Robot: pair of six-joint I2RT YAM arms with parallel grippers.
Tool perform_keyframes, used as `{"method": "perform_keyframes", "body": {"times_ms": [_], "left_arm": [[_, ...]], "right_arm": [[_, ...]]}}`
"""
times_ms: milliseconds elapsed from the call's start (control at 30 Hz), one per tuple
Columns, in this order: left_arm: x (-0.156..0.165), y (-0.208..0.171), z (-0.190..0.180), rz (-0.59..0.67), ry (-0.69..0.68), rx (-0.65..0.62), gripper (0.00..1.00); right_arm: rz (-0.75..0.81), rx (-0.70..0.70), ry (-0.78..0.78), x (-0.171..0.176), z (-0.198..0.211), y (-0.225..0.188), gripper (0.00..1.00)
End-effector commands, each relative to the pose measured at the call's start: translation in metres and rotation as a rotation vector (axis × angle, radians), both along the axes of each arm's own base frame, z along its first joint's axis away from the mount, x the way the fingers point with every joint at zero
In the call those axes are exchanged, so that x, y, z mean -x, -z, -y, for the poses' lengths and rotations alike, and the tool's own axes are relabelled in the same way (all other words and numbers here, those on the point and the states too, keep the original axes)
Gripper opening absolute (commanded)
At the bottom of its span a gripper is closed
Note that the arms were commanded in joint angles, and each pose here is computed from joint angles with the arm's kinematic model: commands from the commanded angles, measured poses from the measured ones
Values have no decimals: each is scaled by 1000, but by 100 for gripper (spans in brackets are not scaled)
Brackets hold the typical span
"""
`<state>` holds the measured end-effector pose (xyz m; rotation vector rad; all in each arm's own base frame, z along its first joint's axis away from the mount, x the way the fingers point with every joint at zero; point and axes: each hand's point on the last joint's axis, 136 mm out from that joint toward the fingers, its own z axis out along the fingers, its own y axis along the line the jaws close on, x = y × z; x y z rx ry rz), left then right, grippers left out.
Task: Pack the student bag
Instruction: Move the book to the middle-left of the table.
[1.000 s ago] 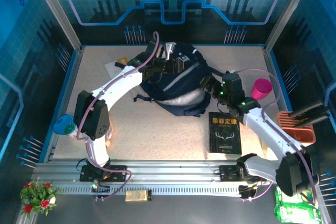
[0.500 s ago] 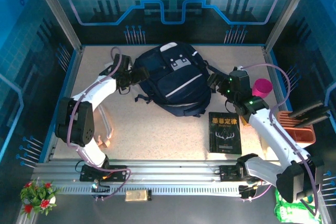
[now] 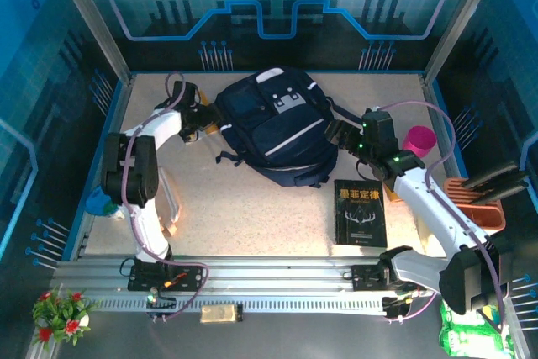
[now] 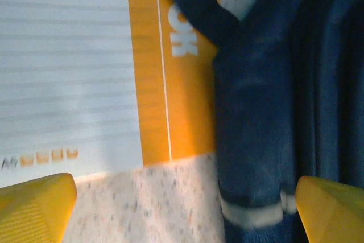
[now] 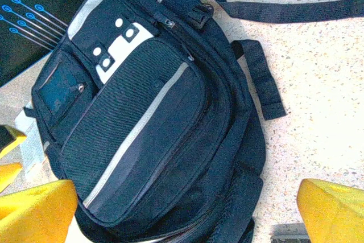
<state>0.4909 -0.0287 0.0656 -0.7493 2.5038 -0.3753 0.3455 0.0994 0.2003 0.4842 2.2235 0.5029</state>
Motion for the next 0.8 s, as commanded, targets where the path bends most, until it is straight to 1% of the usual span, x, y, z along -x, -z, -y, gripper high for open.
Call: {"method": "perform_keyframes", "body": {"times_ms": [0,133,333,433,567,767], "left_arm": [[-12,7,-11,-31,-7,-8,99],[-15,23,-14,-72,-6,-6,99],[3,41,-10,-143,5,21,99],[21,47,-10,-194,11,13,99],[54,56,-10,-263,6,14,99],[104,60,-1,-300,-11,79,99]], "right_arm": [[36,-18,-7,-2,0,-14,100],[30,-21,-11,-1,-1,-11,100],[19,-26,-10,-4,-2,-8,100],[14,-32,-17,-6,-4,-7,100],[13,-36,-20,-7,-6,-5,100],[21,-41,-25,-11,-7,-7,100]]}}
